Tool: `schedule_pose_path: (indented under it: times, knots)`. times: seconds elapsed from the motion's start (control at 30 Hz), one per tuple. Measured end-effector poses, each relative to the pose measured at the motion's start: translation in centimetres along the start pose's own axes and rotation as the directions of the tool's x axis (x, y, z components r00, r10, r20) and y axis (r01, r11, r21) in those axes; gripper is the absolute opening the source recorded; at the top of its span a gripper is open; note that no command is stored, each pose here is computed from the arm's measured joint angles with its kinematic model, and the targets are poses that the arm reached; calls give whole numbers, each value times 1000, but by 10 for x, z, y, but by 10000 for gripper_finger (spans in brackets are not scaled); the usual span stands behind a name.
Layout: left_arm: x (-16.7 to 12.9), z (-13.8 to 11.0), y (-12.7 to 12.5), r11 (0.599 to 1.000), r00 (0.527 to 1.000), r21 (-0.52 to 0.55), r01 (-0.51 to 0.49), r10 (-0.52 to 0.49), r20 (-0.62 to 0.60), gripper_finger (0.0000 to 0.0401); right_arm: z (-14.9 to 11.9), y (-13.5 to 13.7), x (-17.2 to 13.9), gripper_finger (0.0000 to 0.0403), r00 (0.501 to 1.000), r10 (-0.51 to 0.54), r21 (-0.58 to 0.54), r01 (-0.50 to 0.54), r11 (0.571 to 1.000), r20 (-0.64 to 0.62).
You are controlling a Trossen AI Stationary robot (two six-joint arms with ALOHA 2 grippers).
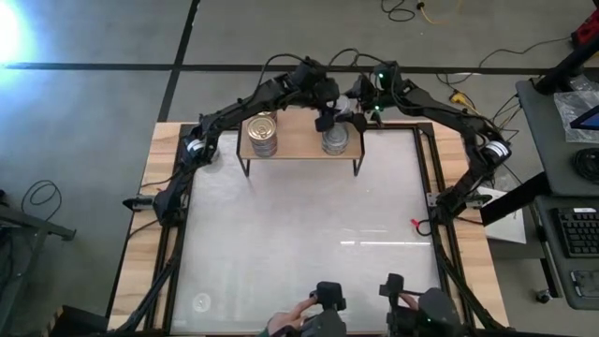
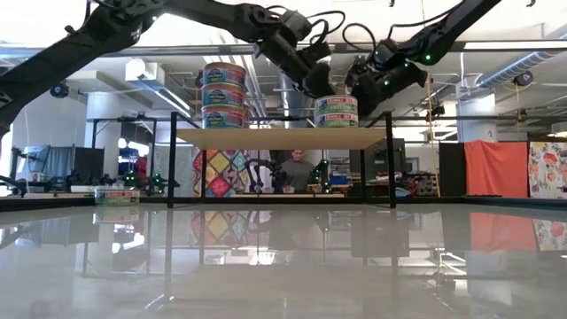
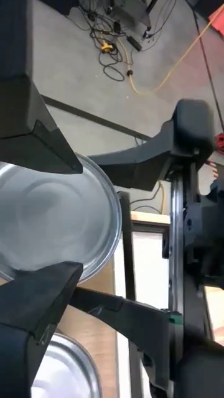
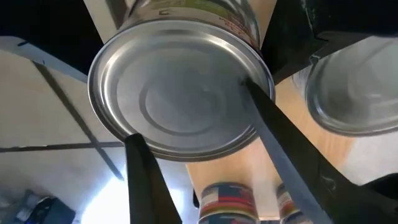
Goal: Stack canned seafood by type on shelf
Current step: Stack the green tuna can on top of the other green tuna on the shelf
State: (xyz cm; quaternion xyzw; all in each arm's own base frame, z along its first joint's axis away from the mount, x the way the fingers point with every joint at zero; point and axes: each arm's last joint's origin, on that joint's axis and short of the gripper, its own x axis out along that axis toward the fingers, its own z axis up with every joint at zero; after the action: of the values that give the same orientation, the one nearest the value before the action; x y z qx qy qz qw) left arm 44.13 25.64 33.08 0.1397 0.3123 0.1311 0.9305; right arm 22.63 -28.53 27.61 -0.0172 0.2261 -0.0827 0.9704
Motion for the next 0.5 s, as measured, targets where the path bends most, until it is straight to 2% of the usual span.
schedule_pose_path:
  times: [0.17,0.5]
  knots:
    - [0,4,2,1000,999,4,-18,18,36,229,7,0,-7,362,1000,-17,-16,17,1000,12]
    - [1,4,2,1000,998,5,-26,26,51,229,-5,1,-2,362,998,9,8,-9,1000,-59]
